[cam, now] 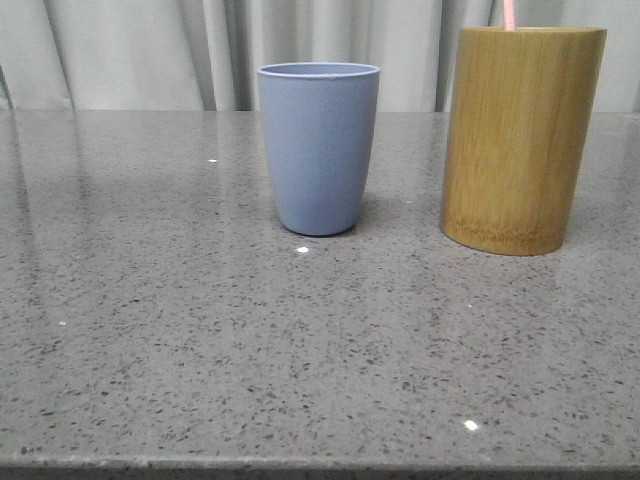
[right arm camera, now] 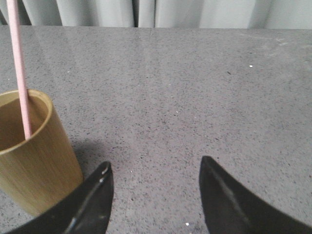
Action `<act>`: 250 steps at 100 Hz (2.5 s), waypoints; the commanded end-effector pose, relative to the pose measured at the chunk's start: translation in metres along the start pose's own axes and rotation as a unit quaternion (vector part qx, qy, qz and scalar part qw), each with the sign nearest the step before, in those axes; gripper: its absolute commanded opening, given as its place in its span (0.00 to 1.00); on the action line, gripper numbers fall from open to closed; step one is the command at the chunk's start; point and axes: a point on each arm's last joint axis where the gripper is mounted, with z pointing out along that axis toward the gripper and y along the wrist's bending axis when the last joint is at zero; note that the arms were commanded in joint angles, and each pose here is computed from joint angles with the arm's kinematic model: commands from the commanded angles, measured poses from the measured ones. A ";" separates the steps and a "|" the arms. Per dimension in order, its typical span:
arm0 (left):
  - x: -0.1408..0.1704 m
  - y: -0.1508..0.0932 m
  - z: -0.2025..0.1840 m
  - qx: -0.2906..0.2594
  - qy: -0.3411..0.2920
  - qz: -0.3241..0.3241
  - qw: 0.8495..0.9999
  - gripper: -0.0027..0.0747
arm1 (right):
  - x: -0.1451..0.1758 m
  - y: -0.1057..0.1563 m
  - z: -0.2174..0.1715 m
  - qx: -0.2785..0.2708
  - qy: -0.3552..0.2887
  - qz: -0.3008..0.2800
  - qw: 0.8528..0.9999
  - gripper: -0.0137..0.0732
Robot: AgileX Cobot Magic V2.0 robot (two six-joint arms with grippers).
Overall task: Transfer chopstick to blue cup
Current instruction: 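Set the blue cup down beside the bamboo holder, open left gripper, then grasp the pink chopstick in the bamboo holder with the right gripper, then lift the pink chopstick out and carry it over the blue cup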
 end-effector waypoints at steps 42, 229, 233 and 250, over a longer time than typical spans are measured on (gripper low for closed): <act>0.102 0.018 -0.046 -0.043 -0.133 -0.036 0.990 0.60 | -0.069 0.034 0.021 -0.082 -0.011 -0.014 0.996 0.71; 0.141 0.017 -0.035 -0.035 -0.101 -0.044 0.993 0.60 | -0.134 0.097 0.109 -0.160 -0.021 0.009 0.987 0.08; 0.141 0.017 -0.035 -0.035 -0.101 -0.044 0.993 0.60 | -0.140 0.096 0.101 -0.163 -0.035 0.010 0.986 0.08; 0.141 0.017 -0.035 -0.035 -0.101 -0.044 0.993 0.60 | -0.165 0.098 0.076 -0.179 -0.086 0.002 0.980 0.08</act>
